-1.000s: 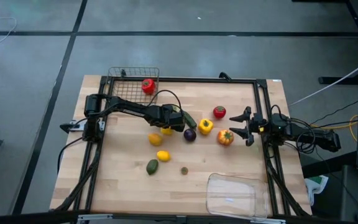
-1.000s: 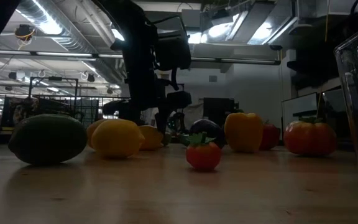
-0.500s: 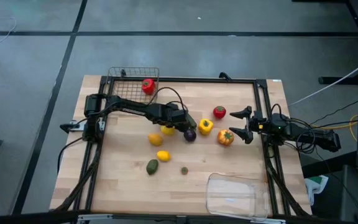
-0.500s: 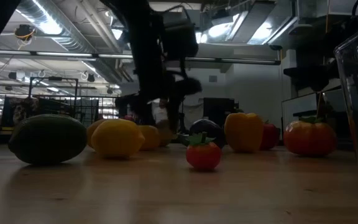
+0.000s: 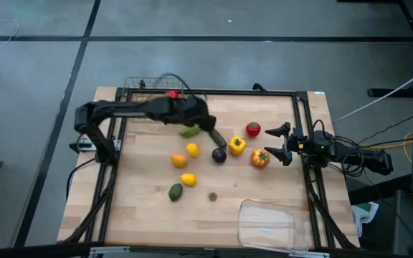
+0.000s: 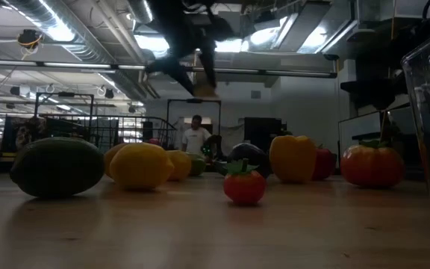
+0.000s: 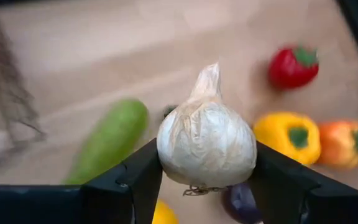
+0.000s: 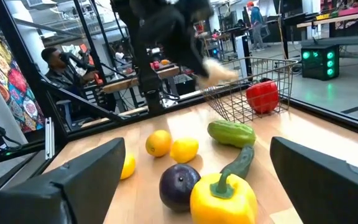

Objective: Sort produce into baskets
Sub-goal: Put the garlic into the mesh basket, then put the large orange tomato into the transparent bin

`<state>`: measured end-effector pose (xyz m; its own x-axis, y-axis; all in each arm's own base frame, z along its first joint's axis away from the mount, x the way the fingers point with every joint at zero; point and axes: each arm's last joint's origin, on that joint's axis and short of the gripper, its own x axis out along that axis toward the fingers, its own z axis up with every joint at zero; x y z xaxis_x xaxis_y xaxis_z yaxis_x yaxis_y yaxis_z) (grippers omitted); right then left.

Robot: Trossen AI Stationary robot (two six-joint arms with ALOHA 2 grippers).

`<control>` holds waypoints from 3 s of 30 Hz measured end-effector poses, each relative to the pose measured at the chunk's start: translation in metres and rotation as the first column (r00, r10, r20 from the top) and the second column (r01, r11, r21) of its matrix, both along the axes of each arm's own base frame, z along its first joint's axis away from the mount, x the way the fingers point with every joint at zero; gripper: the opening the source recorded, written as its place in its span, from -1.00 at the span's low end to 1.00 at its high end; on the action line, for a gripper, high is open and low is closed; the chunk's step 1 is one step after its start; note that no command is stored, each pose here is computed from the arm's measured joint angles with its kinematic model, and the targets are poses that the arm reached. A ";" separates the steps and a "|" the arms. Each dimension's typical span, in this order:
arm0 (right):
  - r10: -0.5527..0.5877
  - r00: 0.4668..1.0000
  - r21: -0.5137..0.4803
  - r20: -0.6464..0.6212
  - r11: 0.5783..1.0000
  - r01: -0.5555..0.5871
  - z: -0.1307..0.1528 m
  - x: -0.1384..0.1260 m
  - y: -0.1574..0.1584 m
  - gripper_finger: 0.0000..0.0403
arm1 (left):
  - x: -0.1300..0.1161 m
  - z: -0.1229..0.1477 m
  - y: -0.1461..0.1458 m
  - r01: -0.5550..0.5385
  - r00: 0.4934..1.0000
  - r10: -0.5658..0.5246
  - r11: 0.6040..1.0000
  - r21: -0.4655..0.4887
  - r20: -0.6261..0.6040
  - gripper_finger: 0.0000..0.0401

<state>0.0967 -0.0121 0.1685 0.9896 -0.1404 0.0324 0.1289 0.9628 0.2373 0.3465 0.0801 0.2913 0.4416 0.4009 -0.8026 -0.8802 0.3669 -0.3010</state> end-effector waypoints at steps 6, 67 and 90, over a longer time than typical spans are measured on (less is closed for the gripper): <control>0.000 1.000 0.000 -0.001 1.000 0.000 0.000 0.000 0.000 0.97 | -0.046 0.035 0.031 -0.145 0.989 0.145 0.987 0.072 -0.003 0.02; 0.007 1.000 -0.011 -0.003 1.000 -0.007 0.000 0.000 0.000 0.97 | -0.081 -0.050 0.142 -0.037 0.879 -0.056 0.982 -0.185 -0.473 0.06; 0.007 1.000 -0.011 -0.003 1.000 -0.007 0.000 0.000 0.000 0.97 | -0.079 -0.049 0.144 0.123 0.860 -0.194 0.977 -0.177 -0.471 0.59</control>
<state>0.0967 -0.0119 0.1683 0.9906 -0.1331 0.0311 0.1227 0.9663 0.2263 0.2679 0.2241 0.2424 0.0322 0.2302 -0.9726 -0.8612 0.5003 0.0900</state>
